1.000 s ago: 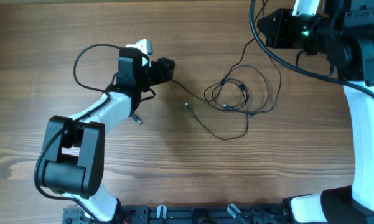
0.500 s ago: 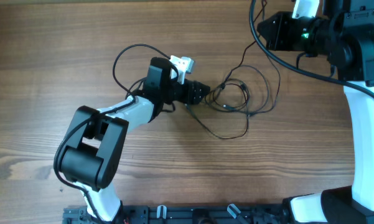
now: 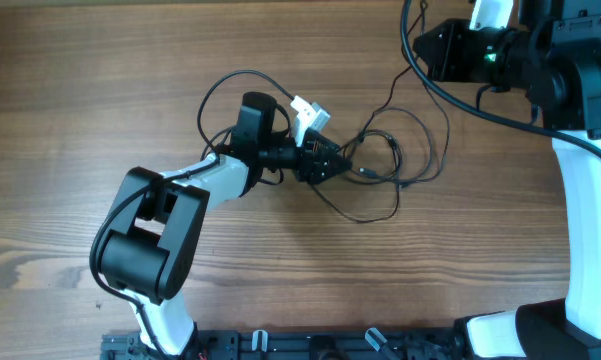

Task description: Untangle cables

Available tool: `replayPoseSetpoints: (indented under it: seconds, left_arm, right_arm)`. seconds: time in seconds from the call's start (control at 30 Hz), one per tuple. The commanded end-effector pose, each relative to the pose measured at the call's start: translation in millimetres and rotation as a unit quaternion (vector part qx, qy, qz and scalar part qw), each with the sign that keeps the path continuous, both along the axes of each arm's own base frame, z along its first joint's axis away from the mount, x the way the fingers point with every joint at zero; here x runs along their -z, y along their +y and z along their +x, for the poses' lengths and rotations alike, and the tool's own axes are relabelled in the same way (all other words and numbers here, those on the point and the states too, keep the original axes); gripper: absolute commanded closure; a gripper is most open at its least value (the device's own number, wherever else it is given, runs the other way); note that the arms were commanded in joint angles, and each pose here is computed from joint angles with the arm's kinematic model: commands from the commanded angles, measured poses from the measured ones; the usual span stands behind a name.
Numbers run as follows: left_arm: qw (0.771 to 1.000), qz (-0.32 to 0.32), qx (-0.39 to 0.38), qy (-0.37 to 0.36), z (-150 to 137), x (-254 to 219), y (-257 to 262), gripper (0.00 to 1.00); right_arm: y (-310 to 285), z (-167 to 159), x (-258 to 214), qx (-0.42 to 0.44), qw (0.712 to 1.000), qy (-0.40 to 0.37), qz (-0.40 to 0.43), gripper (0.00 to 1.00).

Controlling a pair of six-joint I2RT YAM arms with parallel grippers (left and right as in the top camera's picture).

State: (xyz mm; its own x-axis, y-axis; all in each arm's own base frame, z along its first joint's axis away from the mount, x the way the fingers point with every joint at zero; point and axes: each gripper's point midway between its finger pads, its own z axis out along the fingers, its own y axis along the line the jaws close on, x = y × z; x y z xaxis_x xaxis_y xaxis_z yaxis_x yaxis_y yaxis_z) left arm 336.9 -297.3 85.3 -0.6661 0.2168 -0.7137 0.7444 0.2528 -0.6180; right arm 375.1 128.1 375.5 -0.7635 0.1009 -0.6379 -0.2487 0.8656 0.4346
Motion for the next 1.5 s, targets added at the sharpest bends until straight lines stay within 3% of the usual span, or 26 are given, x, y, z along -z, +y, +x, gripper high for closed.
replayPoseSetpoints:
  seconds: [0.0, 0.1, 0.13, 0.17, 0.2, 0.27, 0.4, 0.5, 0.63, 0.73, 0.8, 0.83, 0.87, 0.93, 1.1, 1.23, 1.4, 1.47]
  left_arm:
    - [1.0, 0.0, 0.021, -0.007, -8, 7, 0, 0.34]
    - [0.998, 0.053, -0.031, -0.008, 8, 29, 7, 0.45]
    - [0.995, 0.084, -0.058, -0.01, 15, 42, 11, 0.55]
    - [0.989, 0.116, -0.088, -0.012, 23, 54, 16, 0.83]
    - [0.982, 0.144, -0.12, -0.011, 31, 64, 22, 0.96]
    - [0.963, 0.188, -0.195, -0.005, 50, 75, 38, 0.96]
    - [0.895, 0.244, -0.372, 0.037, 88, 89, 102, 0.96]
    - [0.868, 0.256, -0.418, 0.076, 95, 90, 152, 0.96]
    - [0.829, 0.265, -0.476, 0.122, 94, 79, 224, 0.96]
    - [0.826, 0.255, -0.485, 0.132, 90, 63, 242, 0.96]
    - [0.84, 0.237, -0.47, 0.135, 88, 54, 233, 0.66]
    - [0.852, 0.221, -0.453, 0.138, 87, 49, 223, 0.39]
    - [0.861, 0.207, -0.44, 0.146, 85, 47, 214, 0.21]
    - [0.875, 0.195, -0.415, 0.154, 79, 45, 200, 0.0]
    - [0.884, 0.204, -0.388, 0.16, 68, 47, 178, 0.0]
    - [0.897, 0.201, -0.366, 0.143, 62, 35, 155, 0.0]
    - [0.912, 0.186, -0.349, 0.109, 57, 6, 134, 0.0]
    - [0.916, 0.181, -0.345, 0.1, 54, -6, 130, 0.0]
  right_arm:
    - [3, -9, -21, -0.003, 1.0, -0.022, 0.017, 0.95]
    - [3, -9, -21, -0.003, 1.0, -0.022, 0.017, 0.95]
    - [3, -9, -21, -0.003, 1.0, -0.022, 0.018, 0.95]
    - [3, -9, -21, -0.002, 1.0, -0.021, 0.017, 0.95]
    - [3, -9, -21, -0.003, 1.0, -0.021, 0.017, 0.95]
    - [3, -10, -20, -0.003, 1.0, -0.021, 0.017, 0.95]
    - [-8, -9, -12, 0.023, 1.0, -0.009, -0.007, 0.95]
    - [-39, -8, 3, 0.09, 0.993, 0.008, -0.076, 0.95]
    - [-92, -21, 23, 0.203, 0.962, 0.051, -0.178, 0.95]
    - [-104, -23, 24, 0.231, 0.951, 0.054, -0.198, 0.96]
    - [-103, -16, 19, 0.234, 0.953, 0.038, -0.191, 0.95]
    - [-102, -10, 14, 0.237, 0.954, 0.022, -0.184, 0.95]
    - [-104, -5, 7, 0.245, 0.952, 0.006, -0.184, 0.96]
    - [-114, -2, -3, 0.267, 0.945, -0.011, -0.191, 0.96]
    - [-165, -13, -31, 0.343, 0.916, -0.028, -0.204, 0.96]
    - [-223, -42, -59, 0.418, 0.884, -0.033, -0.205, 0.96]
    - [-304, -125, -85, 0.584, 0.783, -0.023, -0.213, 0.96]
    - [-320, -149, -92, 0.623, 0.754, -0.026, -0.204, 0.96]
